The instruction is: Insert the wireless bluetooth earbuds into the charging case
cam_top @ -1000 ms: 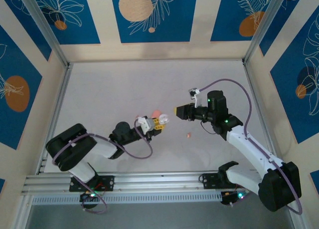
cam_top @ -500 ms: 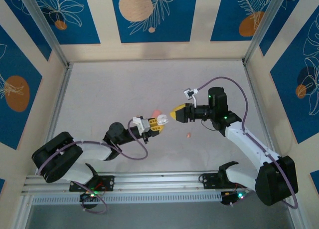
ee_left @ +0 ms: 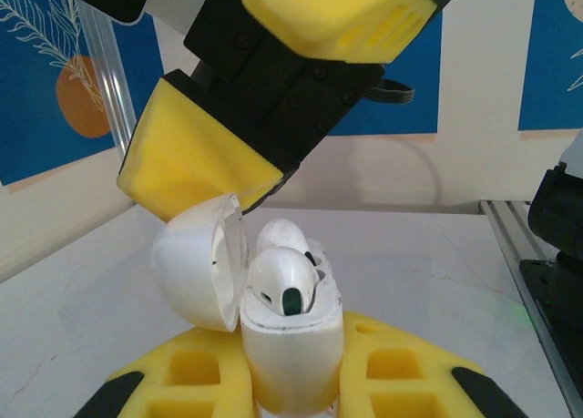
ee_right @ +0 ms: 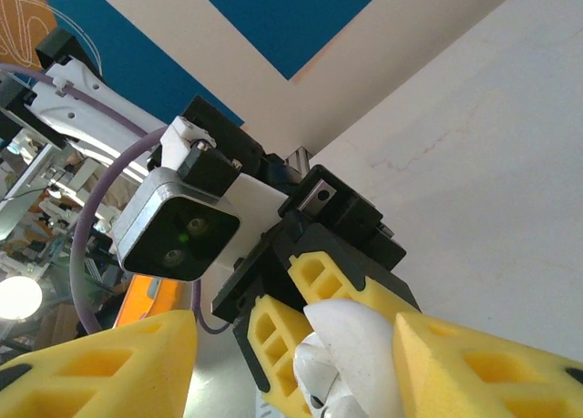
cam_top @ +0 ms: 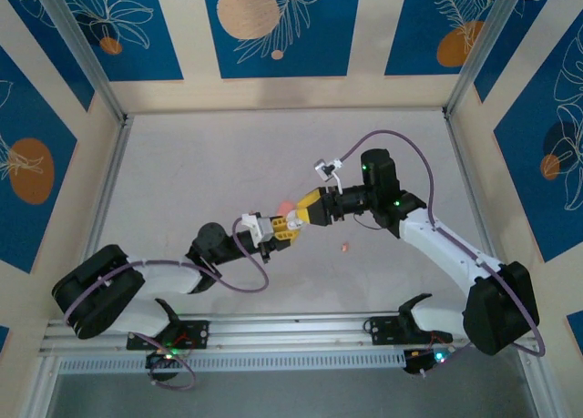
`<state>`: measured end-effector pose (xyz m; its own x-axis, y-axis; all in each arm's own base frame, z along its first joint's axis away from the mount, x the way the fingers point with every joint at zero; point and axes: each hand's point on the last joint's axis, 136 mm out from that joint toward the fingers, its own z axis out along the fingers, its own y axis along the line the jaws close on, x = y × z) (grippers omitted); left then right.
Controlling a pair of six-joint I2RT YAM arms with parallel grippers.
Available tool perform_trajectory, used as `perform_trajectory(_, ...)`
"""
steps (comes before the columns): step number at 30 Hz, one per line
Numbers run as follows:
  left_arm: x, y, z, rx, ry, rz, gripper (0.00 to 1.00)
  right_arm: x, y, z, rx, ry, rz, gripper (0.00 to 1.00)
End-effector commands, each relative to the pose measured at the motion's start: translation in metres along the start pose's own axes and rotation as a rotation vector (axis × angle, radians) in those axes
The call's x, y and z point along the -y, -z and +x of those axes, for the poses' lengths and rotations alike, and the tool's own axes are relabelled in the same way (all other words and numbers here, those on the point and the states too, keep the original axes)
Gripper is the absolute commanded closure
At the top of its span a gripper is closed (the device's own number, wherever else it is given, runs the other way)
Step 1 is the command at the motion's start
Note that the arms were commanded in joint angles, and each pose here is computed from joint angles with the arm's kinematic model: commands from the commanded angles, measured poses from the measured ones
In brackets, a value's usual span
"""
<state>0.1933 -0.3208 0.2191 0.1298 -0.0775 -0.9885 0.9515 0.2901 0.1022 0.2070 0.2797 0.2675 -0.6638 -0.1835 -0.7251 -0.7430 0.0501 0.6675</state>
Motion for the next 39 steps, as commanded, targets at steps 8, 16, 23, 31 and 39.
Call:
perform_trajectory(8, -0.009, 0.0, -0.014, -0.005, -0.025, -0.064, 0.84, -0.029, 0.004, 0.008, -0.039, 0.039, -0.111, 0.47)
perform_trajectory(16, -0.014, 0.006, -0.017, -0.048, -0.028, -0.103, 0.84, -0.016, 0.017, 0.001, 0.007, 0.042, -0.02, 0.46)
perform_trajectory(23, -0.001, 0.002, -0.026, -0.051, -0.03, -0.02, 0.83, 0.006, 0.026, -0.006, 0.041, 0.187, 0.121, 0.39)
perform_trajectory(31, 0.01, 0.001, -0.042, 0.013, -0.009, 0.052, 0.83, -0.037, 0.04, 0.003, 0.056, 0.659, 0.028, 0.39)
perform_trajectory(39, 0.023, -0.001, -0.055, 0.044, -0.006, 0.136, 0.83, -0.047, 0.041, 0.009, 0.046, 0.768, -0.009, 0.41)
